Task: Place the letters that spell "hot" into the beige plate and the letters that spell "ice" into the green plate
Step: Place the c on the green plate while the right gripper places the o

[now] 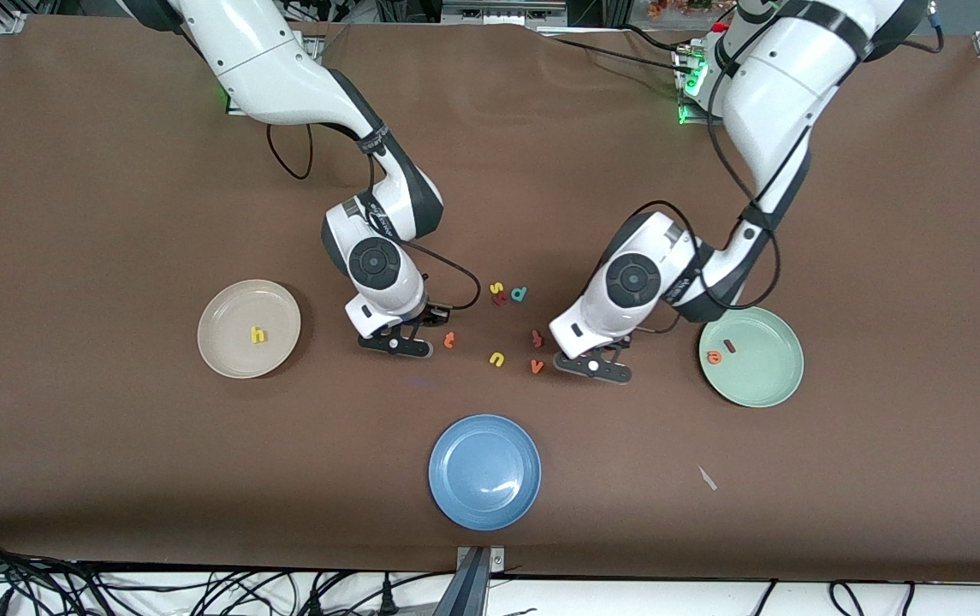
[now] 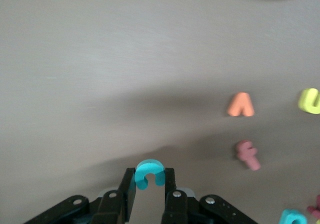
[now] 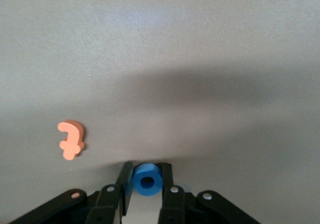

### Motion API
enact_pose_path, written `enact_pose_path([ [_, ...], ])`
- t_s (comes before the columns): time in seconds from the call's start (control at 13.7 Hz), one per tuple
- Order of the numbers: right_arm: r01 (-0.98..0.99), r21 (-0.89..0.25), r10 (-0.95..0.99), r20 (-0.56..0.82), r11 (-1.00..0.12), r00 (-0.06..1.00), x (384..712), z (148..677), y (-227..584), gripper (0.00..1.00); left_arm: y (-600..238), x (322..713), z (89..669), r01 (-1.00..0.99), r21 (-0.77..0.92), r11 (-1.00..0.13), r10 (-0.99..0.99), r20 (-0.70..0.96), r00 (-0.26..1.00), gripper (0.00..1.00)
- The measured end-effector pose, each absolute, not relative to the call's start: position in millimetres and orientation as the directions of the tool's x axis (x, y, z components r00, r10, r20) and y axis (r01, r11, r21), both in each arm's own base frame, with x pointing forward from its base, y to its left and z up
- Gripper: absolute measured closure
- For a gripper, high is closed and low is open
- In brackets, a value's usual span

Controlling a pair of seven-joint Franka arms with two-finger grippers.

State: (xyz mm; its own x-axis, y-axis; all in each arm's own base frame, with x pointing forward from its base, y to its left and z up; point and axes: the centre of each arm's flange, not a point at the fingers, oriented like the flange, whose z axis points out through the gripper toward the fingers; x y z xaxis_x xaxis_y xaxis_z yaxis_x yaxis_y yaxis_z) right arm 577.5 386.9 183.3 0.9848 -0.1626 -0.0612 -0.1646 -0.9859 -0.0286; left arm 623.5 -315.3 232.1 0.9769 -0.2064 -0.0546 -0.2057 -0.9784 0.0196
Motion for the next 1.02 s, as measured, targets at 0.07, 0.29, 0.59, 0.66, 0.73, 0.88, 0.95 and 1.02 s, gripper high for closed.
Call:
enact_pose_path([
  [0.07,-0.169,-0.03,-0.167,-0.063,-0.985,0.984,581,188,387,0.73,-300,629,245,-0.206,0.003,-0.979,-0.206,-0.07,0.976,0.75],
  [0.29,-0.195,-0.008,-0.194,-0.087,-0.981,0.977,603,207,369,0.73,-245,642,268,-0.225,-0.034,-0.974,-0.218,-0.132,0.967,0.75],
  [0.59,-0.115,0.051,-0.121,-0.131,-0.992,0.984,631,228,298,0.73,-154,652,262,-0.157,-0.061,-0.986,-0.137,-0.252,0.958,0.75],
  [0.66,-0.099,0.06,-0.106,-0.129,-0.993,0.986,637,237,280,0.73,-137,653,258,-0.141,-0.063,-0.988,-0.12,-0.267,0.956,0.75],
  [0.73,-0.077,0.066,-0.085,-0.126,-0.995,0.988,640,245,262,0.73,-121,653,252,-0.131,-0.071,-0.989,-0.106,-0.282,0.954,0.75],
  [0.88,-0.01,0.076,-0.019,-0.123,-0.997,0.992,641,256,219,0.73,-85,653,235,-0.125,-0.097,-0.987,-0.089,-0.31,0.947,0.75],
  [0.95,0.012,0.073,0.003,-0.111,-0.997,0.994,639,258,198,0.73,-68,653,227,-0.13,-0.09,-0.987,-0.094,-0.325,0.941,0.75],
  [1.02,0.032,0.068,0.025,-0.092,-0.997,0.995,634,258,176,0.73,-52,652,218,-0.136,-0.079,-0.988,-0.102,-0.34,0.935,0.75],
])
